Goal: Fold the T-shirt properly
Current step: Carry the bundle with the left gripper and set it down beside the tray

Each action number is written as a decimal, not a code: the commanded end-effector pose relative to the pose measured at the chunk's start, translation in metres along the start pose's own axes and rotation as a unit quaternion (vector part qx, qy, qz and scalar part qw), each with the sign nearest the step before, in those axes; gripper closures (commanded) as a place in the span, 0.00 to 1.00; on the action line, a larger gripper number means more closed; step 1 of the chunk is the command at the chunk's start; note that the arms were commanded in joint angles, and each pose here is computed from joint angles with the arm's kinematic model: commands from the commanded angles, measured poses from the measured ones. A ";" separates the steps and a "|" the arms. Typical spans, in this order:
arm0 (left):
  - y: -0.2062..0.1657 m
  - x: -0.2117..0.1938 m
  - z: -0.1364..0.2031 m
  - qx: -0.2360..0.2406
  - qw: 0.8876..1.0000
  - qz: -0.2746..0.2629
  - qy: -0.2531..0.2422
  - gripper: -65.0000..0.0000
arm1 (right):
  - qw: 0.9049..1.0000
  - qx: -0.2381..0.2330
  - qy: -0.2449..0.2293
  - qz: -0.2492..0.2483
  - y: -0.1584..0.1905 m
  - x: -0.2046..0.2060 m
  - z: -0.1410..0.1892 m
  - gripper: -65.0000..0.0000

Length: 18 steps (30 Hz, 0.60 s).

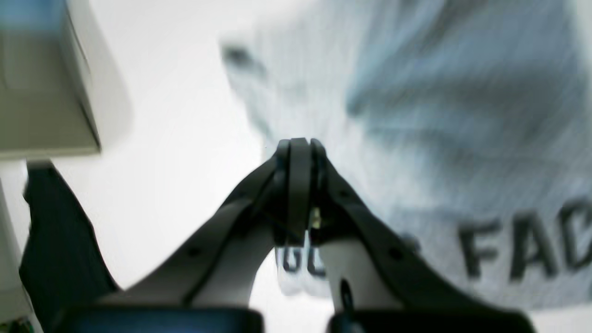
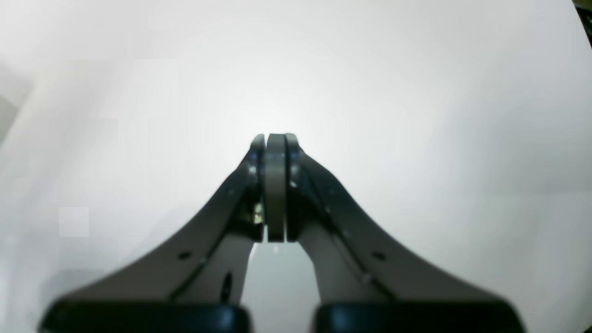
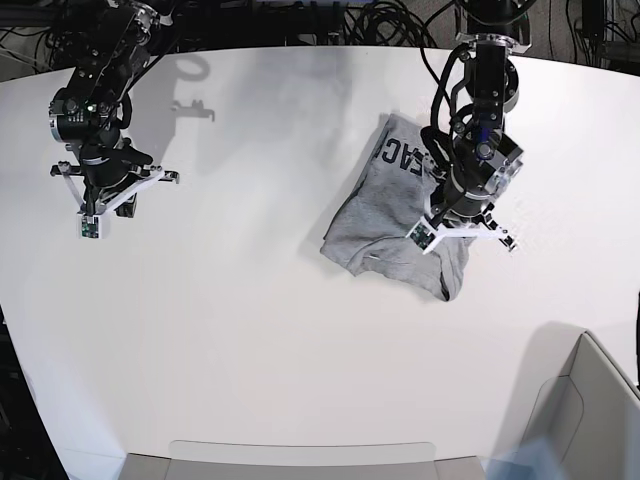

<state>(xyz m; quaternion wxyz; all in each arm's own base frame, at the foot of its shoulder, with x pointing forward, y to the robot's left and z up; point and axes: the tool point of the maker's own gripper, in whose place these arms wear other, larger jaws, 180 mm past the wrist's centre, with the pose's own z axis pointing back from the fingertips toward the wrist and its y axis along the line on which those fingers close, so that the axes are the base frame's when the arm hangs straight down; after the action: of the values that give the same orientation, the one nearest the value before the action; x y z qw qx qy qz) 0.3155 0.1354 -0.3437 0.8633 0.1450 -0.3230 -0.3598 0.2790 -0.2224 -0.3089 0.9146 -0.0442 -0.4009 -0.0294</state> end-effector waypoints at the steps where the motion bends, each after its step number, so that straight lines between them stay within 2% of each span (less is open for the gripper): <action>1: -0.011 0.013 0.000 -0.013 1.000 -0.005 -0.023 1.00 | 1.000 -0.001 -0.028 0.004 -0.001 0.016 0.003 1.00; 6: -0.048 -0.015 -0.018 -0.066 0.998 -0.011 0.022 1.00 | 1.000 -0.001 -0.029 0.004 -0.001 0.016 0.003 1.00; 11: -0.079 -0.049 -0.052 -0.121 0.991 0.013 0.047 1.00 | 1.000 0.000 -0.030 0.004 -0.001 0.017 0.003 1.00; 14: -0.068 -0.080 -0.067 -0.117 0.988 0.075 0.072 1.00 | 1.000 -0.001 -0.029 0.004 -0.001 0.016 0.003 1.00; 18: -0.026 -0.101 -0.082 -0.085 0.980 0.150 0.094 1.00 | 1.000 -0.001 -0.028 0.004 -0.001 0.016 0.003 1.00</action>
<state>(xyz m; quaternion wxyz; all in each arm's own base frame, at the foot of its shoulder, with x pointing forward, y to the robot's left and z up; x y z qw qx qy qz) 0.3226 0.1558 -0.4459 0.9230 -0.0072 -0.3039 -0.2360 0.2804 -0.2222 -0.3081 0.9135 -0.0432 -0.4034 -0.0298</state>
